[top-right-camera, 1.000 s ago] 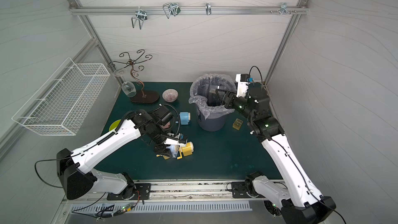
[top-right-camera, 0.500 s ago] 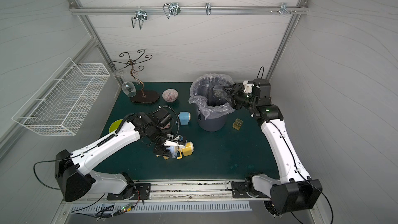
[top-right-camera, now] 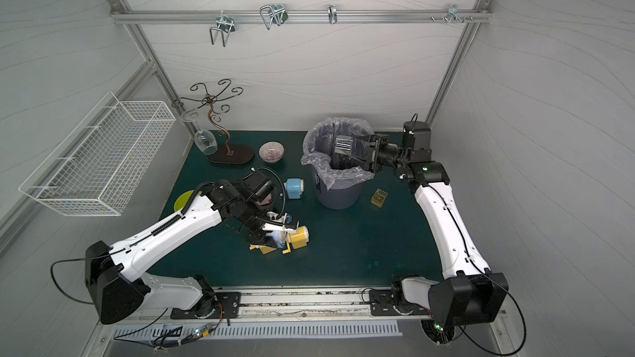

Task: Take out the pencil sharpener tray and clean the shavings
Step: Pour the shavings into the trash bin.

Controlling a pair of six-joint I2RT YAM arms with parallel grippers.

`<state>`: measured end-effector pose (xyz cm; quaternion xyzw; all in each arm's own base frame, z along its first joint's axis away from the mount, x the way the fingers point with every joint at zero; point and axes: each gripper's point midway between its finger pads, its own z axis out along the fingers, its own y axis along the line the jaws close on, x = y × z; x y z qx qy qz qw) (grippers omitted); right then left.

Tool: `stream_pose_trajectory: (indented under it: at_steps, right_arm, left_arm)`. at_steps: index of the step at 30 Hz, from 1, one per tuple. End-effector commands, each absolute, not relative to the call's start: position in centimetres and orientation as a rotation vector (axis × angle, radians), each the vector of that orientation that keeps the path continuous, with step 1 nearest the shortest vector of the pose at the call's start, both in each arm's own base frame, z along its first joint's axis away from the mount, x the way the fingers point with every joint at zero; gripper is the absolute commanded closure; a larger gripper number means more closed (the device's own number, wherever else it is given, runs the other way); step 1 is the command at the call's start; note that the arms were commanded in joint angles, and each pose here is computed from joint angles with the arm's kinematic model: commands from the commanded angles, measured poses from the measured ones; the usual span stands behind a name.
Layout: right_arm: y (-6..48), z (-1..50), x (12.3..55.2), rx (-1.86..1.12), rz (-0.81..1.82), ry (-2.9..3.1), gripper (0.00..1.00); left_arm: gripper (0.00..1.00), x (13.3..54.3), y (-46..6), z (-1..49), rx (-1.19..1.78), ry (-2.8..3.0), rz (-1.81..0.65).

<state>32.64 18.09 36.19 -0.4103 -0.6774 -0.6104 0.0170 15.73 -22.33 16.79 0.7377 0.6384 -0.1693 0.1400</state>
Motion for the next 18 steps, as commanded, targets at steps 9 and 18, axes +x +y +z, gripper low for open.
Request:
stream_pose_trajectory:
  at_steps: [9, 18]
  right_arm:
    - [18.8, 40.0, 31.7, -1.173, -2.028, -1.904, 1.0]
    - [18.6, 37.9, 33.1, -1.196, -1.937, -1.916, 1.0]
  left_arm:
    - [1.0, 16.4, -22.9, 17.8, 2.114, 1.77, -0.47]
    - [1.0, 16.7, -23.6, 17.7, 2.086, 1.751, -0.496]
